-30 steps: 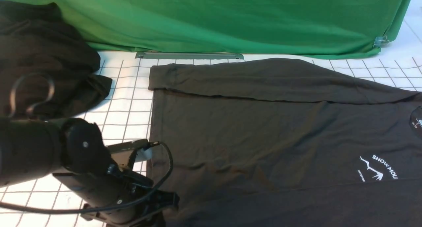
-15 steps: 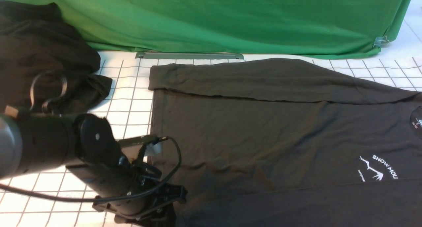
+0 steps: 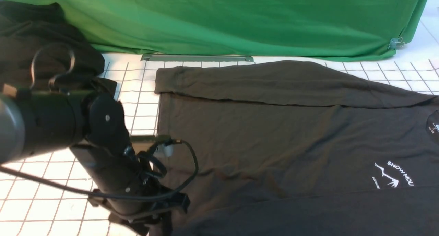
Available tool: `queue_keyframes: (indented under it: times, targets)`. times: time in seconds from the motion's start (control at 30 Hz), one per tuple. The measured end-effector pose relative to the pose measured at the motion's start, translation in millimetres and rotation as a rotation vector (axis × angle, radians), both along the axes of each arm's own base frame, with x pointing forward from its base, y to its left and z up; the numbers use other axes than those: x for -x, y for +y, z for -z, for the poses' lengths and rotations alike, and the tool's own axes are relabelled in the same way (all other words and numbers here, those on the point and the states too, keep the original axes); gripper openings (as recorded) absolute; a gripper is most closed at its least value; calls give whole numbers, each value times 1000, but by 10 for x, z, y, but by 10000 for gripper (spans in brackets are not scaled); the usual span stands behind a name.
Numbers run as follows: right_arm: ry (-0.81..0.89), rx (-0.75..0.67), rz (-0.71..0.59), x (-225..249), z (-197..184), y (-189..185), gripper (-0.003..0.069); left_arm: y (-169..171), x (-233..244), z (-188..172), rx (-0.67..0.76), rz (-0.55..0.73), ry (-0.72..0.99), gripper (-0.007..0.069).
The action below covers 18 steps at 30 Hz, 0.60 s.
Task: Fold a long-sleeved shirt over a white checkered tablecloth.
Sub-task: 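Grasp the left edge of the dark T-shirt lying flat on the table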
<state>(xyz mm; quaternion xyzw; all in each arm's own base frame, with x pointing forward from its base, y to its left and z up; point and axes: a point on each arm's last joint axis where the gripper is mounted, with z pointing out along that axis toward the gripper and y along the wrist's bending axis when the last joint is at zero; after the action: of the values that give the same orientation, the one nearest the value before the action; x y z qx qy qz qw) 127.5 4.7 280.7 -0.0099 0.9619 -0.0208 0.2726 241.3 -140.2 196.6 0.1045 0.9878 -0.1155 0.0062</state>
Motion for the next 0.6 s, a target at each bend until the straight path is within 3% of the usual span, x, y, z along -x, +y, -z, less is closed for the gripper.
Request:
queue_keyframes:
  times: [0.27, 0.6]
  targets:
    - [0, 0, 0, 0, 0, 0, 73, -50, -48, 8, 39, -22, -14, 300]
    - [-2, 0, 0, -1, -1, 0, 82, -118, -135, 382, 19, -50, 87, 300]
